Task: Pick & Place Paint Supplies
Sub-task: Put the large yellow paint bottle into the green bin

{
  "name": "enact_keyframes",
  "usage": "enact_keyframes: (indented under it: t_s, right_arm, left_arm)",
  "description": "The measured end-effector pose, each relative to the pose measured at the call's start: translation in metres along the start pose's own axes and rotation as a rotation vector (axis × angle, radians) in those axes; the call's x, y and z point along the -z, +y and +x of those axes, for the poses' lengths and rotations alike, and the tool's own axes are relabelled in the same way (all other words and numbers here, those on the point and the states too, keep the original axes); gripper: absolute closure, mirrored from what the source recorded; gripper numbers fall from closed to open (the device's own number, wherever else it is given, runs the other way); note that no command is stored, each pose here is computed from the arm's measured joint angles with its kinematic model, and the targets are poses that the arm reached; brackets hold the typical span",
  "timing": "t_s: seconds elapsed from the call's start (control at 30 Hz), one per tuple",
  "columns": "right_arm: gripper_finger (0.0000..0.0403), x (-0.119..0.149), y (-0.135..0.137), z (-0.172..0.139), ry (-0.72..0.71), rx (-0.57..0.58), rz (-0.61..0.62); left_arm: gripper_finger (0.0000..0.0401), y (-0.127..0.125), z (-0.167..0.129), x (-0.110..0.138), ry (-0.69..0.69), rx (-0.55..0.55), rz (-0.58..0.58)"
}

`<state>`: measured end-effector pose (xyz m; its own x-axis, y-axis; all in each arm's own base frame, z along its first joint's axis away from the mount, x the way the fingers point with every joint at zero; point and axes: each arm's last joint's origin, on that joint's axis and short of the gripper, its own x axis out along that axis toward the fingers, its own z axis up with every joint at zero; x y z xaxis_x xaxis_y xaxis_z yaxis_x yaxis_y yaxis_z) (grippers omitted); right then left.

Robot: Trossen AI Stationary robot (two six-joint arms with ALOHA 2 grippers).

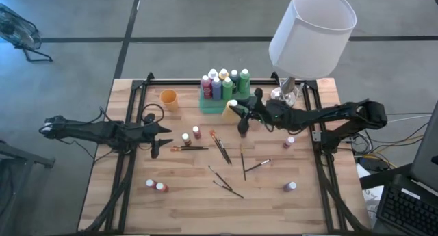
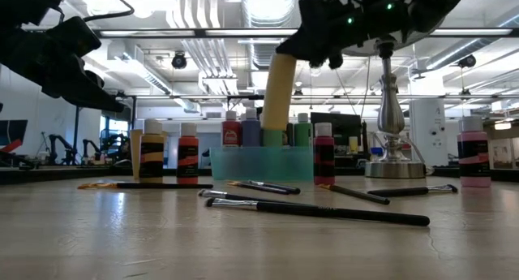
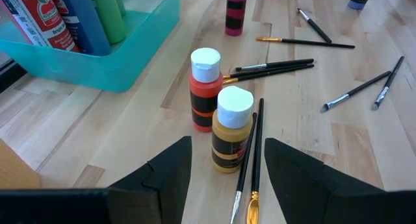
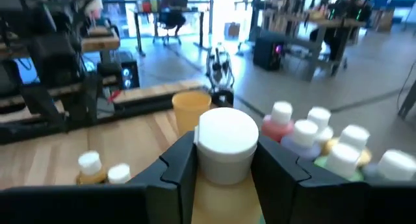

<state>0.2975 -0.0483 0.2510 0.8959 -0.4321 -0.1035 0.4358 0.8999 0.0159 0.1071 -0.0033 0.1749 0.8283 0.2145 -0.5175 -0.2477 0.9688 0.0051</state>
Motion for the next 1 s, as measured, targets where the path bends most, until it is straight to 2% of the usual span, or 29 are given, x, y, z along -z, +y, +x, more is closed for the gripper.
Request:
enact_keyframes:
  t_s: [0.13,0.3,0.43,0.77,1.0]
  right_arm:
    - [0.0287,-0.012,-0.005,-0.009,-0.037,0.077,-0.026]
    - [0.0283,-0.012,-0.012,-0.015,0.006,0.194,-0.072]
    - [0.0292,-0.009,-0.022,-0.01,0.029,0.227,-0.076]
    - [0.0285,0.016,-0.066,0.014,0.127,0.277,-0.028]
    - [0.0286,0.033,-0.08,0.032,0.119,0.308,-0.009]
  left_arm:
    - [0.0201,0.0,0.0,0.0,0.0,0.0,0.0]
    - [0.0201,0.0,0.0,0.0,0.0,0.0,0.0]
    - [0.0201,0.0,0.0,0.0,0.0,0.0,0.0]
    - [0.0201,0.0,0.0,0.0,0.0,0.0,0.0]
    - [0.0201,0.0,0.0,0.0,0.0,0.0,0.0]
